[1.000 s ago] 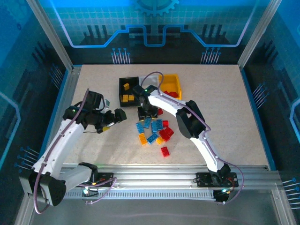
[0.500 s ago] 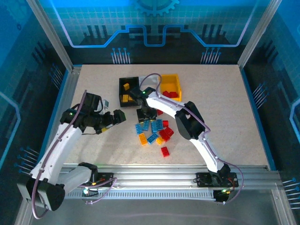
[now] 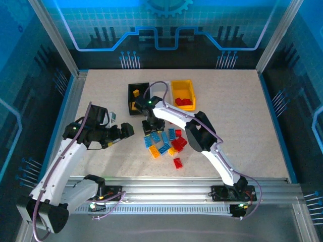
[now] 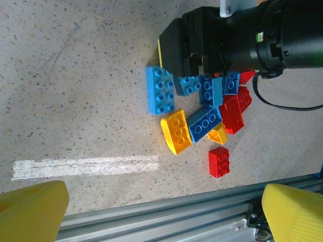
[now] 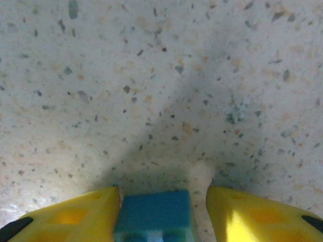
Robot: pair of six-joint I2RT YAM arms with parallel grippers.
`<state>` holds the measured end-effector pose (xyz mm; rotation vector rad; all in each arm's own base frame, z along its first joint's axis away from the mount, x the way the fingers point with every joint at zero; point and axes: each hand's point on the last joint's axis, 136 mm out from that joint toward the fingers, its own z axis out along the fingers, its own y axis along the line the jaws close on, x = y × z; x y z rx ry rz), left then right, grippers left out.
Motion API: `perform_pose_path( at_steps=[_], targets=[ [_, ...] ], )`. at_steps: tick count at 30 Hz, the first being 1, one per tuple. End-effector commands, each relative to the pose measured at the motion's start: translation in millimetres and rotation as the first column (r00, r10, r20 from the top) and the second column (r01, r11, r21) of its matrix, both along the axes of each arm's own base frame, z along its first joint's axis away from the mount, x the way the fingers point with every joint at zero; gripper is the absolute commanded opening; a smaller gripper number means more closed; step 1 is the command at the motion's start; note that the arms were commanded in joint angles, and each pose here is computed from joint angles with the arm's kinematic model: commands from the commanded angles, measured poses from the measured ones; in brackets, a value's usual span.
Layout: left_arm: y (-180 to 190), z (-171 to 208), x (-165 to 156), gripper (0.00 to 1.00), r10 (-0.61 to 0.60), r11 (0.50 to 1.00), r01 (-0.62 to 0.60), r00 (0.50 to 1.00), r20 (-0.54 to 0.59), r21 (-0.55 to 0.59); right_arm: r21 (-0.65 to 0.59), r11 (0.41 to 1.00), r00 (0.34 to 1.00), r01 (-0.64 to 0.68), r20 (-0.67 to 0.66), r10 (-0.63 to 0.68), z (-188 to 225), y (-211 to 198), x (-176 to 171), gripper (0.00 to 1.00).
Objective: Sort the legos into containers by color
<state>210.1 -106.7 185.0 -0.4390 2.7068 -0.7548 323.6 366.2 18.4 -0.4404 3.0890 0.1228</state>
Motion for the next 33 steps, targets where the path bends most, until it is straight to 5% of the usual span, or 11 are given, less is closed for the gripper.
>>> perform_pose_path(
  at_steps=[1, 25, 33],
  targets=[
    [-0.5, -2.3, -6.5, 0.99, -0.006, 1.000, 0.005, 1.000, -0.018, -0.008, -0.010, 1.000, 1.000, -0.013, -0.020, 0.013, 12.2, -11.6, -14.1, 0.52],
    [5.4, -7.4, -19.1, 0.99, -0.001, 1.000, 0.001, 1.000, -0.023, 0.015, -0.034, 0.998, 0.998, -0.055, -0.035, 0.054, -6.0, -3.7, -5.3, 0.43],
    [3.3, -9.6, -13.7, 0.99, 0.001, 1.000, -0.001, 1.000, -0.023, 0.007, -0.038, 0.999, 0.999, -0.038, 0.013, 0.038, 10.5, -10.7, 5.9, 0.32]
  ],
)
